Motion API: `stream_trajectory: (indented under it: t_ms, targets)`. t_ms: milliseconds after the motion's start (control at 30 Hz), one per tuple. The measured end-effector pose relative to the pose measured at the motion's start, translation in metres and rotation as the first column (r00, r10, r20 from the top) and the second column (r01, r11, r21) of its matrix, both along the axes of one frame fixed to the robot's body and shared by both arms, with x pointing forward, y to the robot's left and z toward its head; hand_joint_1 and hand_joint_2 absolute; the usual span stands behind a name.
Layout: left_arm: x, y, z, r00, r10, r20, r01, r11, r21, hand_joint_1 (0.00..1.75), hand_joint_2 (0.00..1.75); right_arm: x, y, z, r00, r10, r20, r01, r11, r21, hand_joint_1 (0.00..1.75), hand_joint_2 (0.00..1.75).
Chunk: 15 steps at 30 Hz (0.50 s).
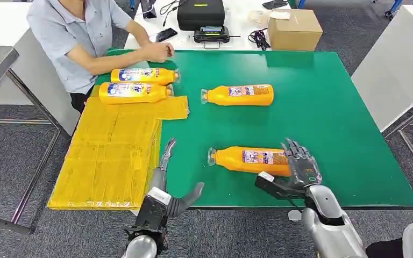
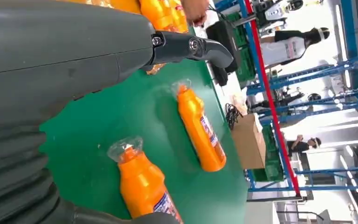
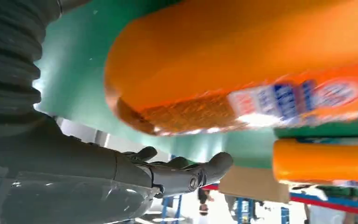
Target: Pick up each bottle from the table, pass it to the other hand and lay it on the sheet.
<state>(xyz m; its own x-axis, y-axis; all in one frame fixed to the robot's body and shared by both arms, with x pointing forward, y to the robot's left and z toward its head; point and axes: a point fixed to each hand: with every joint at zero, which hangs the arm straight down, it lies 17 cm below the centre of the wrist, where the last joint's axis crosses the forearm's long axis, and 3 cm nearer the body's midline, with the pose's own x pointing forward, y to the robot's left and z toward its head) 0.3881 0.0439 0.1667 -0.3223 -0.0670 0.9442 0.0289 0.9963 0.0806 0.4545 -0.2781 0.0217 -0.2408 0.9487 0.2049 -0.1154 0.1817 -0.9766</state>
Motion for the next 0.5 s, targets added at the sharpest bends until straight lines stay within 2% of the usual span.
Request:
stream_trajectory:
  t_ms: [233,500]
  targets:
    - [-0.001,-0.005,-0.001,1.000,-0.015,-0.002,0.015,1.000,0.015,0.00,1.75,-0.001,0.022,-0.001,0.998,0.060,-0.011,-0.060,0.998,-0.012,0.00,1.75]
    - [-0.002,-0.007,-0.001,1.000,-0.021,0.001,0.021,1.000,0.018,0.00,1.75,-0.001,0.027,-0.001,0.997,0.077,-0.011,-0.077,0.997,-0.015,0.00,1.75]
